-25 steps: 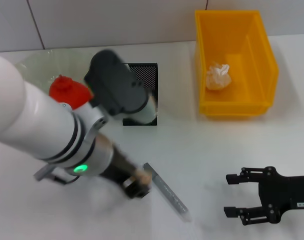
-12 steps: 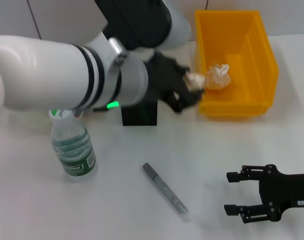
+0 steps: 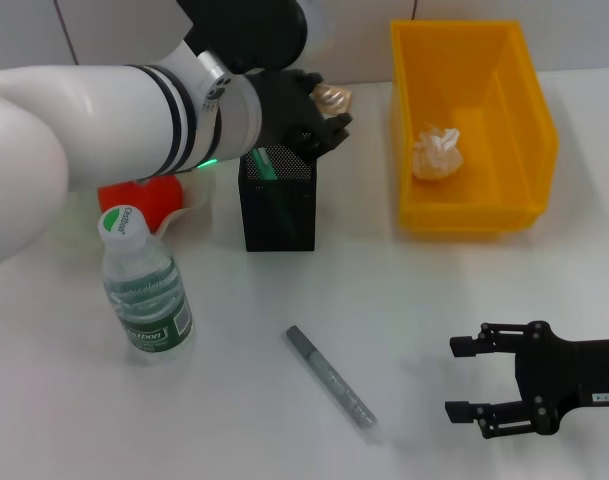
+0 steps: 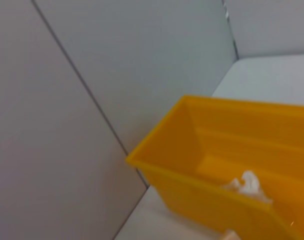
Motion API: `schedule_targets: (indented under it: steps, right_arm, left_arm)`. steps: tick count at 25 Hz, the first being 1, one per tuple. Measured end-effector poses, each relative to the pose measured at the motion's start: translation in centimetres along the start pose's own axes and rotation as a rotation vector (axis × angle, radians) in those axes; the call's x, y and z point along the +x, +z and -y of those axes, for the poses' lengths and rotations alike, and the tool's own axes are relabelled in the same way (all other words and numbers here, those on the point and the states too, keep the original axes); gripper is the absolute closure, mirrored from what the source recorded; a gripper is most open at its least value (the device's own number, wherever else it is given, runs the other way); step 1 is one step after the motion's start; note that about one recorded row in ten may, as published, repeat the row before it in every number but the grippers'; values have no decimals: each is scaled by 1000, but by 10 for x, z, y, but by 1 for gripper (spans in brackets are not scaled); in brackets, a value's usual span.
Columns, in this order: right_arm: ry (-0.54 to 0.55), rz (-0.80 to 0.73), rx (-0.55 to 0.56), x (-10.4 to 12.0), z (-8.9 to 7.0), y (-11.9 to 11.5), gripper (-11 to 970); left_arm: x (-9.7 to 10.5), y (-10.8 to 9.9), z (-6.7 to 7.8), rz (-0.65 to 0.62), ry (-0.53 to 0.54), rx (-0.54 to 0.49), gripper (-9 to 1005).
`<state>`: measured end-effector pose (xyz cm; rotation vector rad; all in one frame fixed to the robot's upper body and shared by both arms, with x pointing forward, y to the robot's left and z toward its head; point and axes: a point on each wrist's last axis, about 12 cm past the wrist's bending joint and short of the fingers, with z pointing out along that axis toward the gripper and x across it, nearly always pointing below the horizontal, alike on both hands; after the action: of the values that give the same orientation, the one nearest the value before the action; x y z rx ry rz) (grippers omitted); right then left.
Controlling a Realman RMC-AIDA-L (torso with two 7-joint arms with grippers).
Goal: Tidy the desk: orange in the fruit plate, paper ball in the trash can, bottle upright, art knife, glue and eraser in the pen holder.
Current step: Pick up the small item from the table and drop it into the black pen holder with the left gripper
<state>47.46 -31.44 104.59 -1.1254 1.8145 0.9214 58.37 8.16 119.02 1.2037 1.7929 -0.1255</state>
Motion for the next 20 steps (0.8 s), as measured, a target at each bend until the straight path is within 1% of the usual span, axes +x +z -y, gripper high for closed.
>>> schedule_targets:
  steps: [2, 6, 7, 19, 20]
  right_arm:
    - [-2, 0, 0, -1, 1, 0, 173]
    - [-5, -1, 0, -2, 2, 1, 173]
    - [-5, -1, 0, -2, 2, 1, 173]
    - [0, -5, -2, -1, 1, 2, 173]
    - [1, -5, -2, -1, 1, 2, 173]
  left_arm:
    - [4, 4, -3, -23, -4, 0, 531]
    - [6, 6, -4, -35, -6, 1, 532]
    - [10, 9, -5, -57, -2, -1, 532]
    - [15, 9, -6, -80, -5, -5, 532]
    - [15, 8, -7, -81, -8, -7, 520]
